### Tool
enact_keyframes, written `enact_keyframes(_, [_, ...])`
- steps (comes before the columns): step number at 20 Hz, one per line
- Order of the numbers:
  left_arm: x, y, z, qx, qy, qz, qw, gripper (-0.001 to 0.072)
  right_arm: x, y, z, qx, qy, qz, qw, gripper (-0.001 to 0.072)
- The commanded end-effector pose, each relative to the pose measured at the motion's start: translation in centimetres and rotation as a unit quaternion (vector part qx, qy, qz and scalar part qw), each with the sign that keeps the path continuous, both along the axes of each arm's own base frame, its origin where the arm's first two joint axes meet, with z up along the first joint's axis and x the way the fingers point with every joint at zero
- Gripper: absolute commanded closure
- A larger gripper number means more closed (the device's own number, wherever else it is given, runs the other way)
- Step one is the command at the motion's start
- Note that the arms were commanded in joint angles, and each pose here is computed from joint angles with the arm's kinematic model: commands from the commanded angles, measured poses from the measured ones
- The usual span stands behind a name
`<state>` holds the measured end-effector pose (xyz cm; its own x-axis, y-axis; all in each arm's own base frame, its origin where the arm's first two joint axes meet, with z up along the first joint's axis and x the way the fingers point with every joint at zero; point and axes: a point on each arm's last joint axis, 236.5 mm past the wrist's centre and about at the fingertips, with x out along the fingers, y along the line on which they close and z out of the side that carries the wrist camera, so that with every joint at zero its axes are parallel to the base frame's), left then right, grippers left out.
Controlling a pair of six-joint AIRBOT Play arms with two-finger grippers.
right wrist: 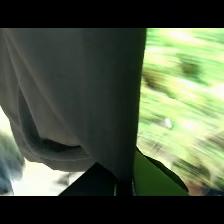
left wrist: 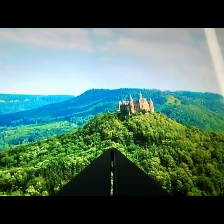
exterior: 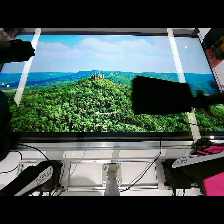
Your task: Fold the clothes and pants, and hang the long-sleeved shirts on hangers.
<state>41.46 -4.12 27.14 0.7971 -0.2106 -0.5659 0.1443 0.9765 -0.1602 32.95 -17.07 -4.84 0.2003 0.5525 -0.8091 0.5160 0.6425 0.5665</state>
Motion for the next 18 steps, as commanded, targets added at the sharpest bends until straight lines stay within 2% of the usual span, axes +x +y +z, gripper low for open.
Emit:
enact_keyframes(1, [0.0,0.0,0.1,0.000,-0.001,0.001,1.000,0.0697,-8.1,-8.7,2.0,-0.044,0.022,-0.131,0.990,0.0700])
enact_keyframes(5, [0.0,0.0,0.1,0.000,-0.001,0.001,1.000,0.0697,-12.7,-12.3,3.1,-0.052,0.035,-0.226,0.972,0.0696])
enact_keyframes(6, [0.0,0.0,0.1,0.000,-0.001,0.000,1.000,0.0697,-13.1,-12.7,3.4,-0.054,0.037,-0.243,0.968,0.0653])
enact_keyframes(7, [0.0,0.0,0.1,0.000,-0.001,0.000,1.000,0.0697,-13.5,-12.9,3.7,-0.054,0.041,-0.257,0.964,0.0451])
enact_keyframes(8, [0.0,0.0,0.1,0.000,-0.001,0.001,1.000,0.0697,-13.6,-13.3,4.1,-0.058,0.043,-0.277,0.958,0.0152])
enact_keyframes(9, [0.0,0.0,0.1,0.000,-0.001,0.000,1.000,0.0697,-13.7,-13.8,4.4,-0.066,0.043,-0.293,0.953,0.0019])
enact_keyframes(14, [0.0,0.0,0.1,0.000,-0.001,0.000,1.000,0.0697,-12.1,-16.2,8.2,-0.119,-0.011,-0.366,0.923,0.0019])
enact_keyframes(18, [0.0,0.0,0.1,0.000,-0.001,0.001,1.000,0.0697,-6.7,-18.1,19.3,-0.139,-0.188,-0.416,0.879,0.0021])
